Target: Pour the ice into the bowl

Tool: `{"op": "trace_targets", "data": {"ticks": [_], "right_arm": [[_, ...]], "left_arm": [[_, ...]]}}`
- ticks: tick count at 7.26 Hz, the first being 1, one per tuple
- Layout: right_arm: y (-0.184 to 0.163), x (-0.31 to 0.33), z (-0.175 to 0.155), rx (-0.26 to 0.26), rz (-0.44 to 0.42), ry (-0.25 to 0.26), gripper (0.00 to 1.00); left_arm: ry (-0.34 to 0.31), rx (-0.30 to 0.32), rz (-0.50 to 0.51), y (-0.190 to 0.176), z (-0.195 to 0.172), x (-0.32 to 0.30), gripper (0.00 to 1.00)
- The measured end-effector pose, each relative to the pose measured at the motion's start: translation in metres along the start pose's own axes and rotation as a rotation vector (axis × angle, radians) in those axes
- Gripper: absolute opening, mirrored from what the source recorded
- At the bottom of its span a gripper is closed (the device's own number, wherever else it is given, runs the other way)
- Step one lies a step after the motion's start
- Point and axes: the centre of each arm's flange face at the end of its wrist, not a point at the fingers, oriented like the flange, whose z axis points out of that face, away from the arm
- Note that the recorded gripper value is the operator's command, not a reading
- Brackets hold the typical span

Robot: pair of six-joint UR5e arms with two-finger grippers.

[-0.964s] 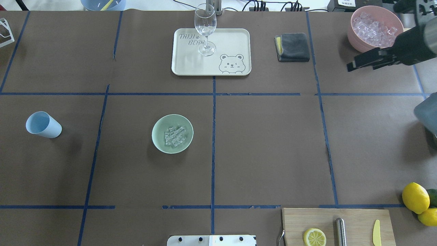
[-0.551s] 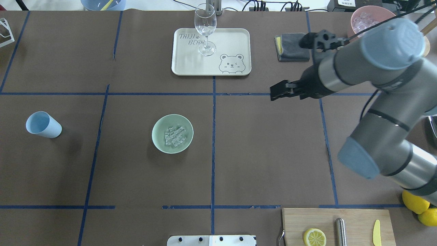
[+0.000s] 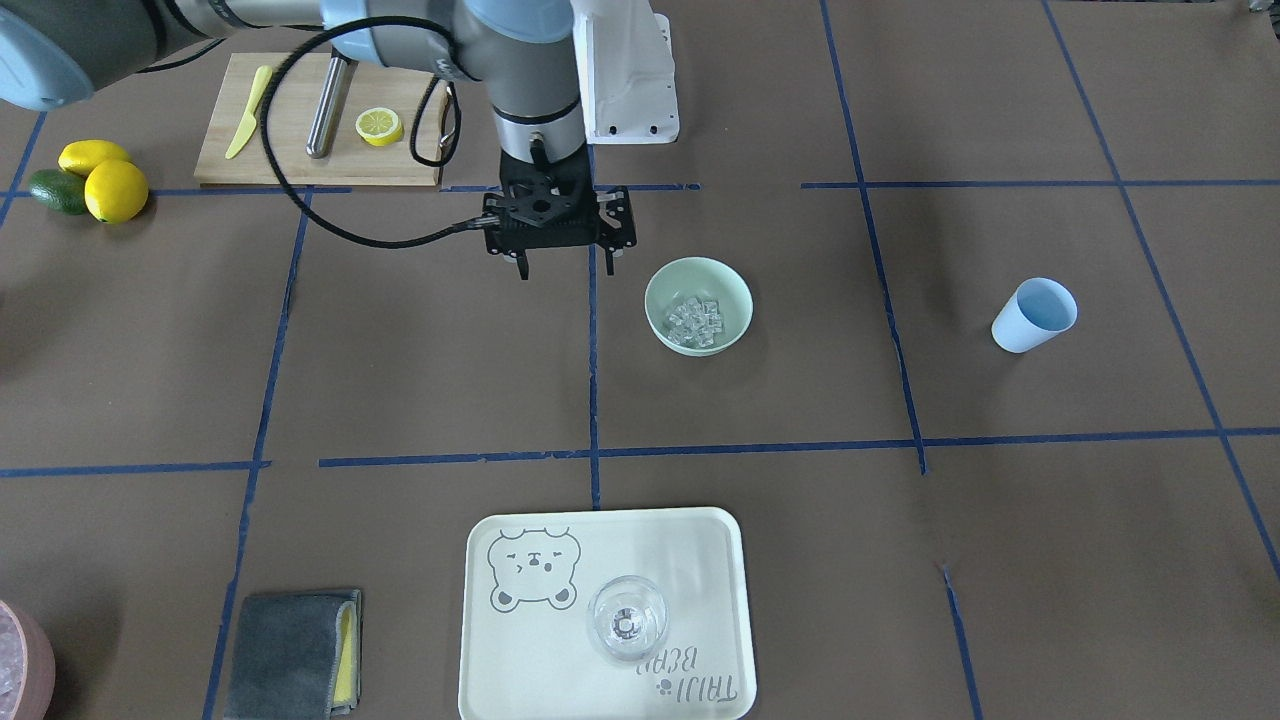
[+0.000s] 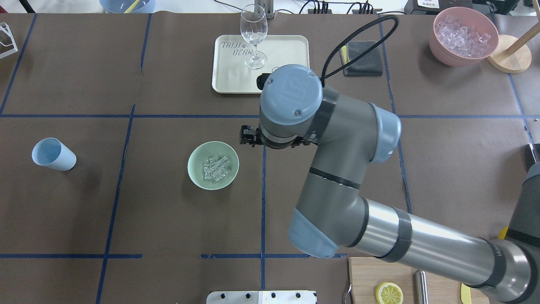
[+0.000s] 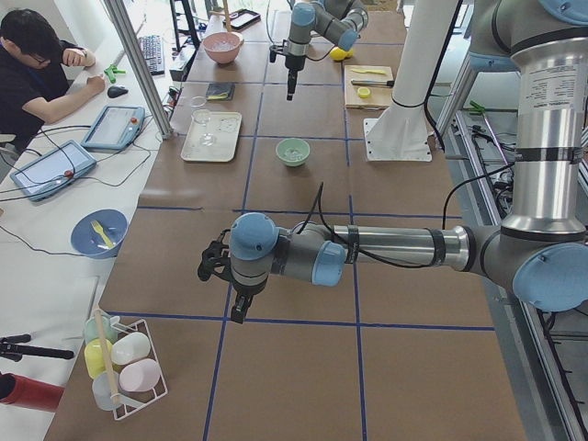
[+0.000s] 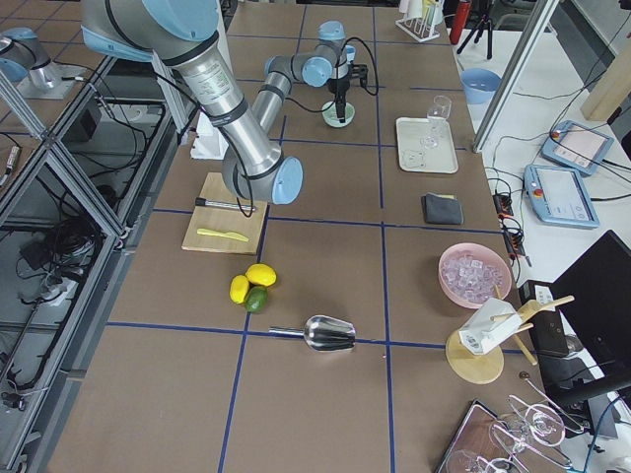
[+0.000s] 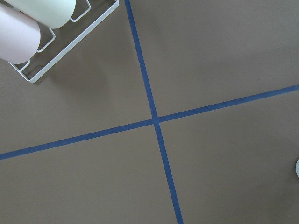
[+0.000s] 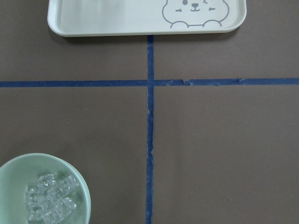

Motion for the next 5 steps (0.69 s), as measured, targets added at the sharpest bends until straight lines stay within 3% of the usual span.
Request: {"op": "trace_targets", "data": {"ticks": [1, 2, 3, 4, 5], "right_arm": [[0.005, -0.029, 0.026, 0.005, 0.011, 0.024, 0.97], [0.009, -0.049, 0.056, 0.016, 0.01, 0.016, 0.91], [0.012, -0.058, 0.081, 0.023, 0.008, 0.002, 0.54], [0.014, -0.062, 0.093, 0.025, 0.005, -0.007, 0.1], [0.015, -0.065, 0.098, 0.022, 0.003, -0.013, 0.0]], "left_arm": [[0.01, 0.001, 0.0, 0.0, 0.0, 0.001, 1.0], [0.015, 0.002, 0.001, 0.0, 0.0, 0.002, 1.0], [0.016, 0.002, 0.001, 0.0, 0.0, 0.002, 1.0], [0.017, 0.002, 0.001, 0.0, 0.0, 0.002, 1.0], [0.017, 0.002, 0.002, 0.0, 0.0, 0.002, 1.0]]}}
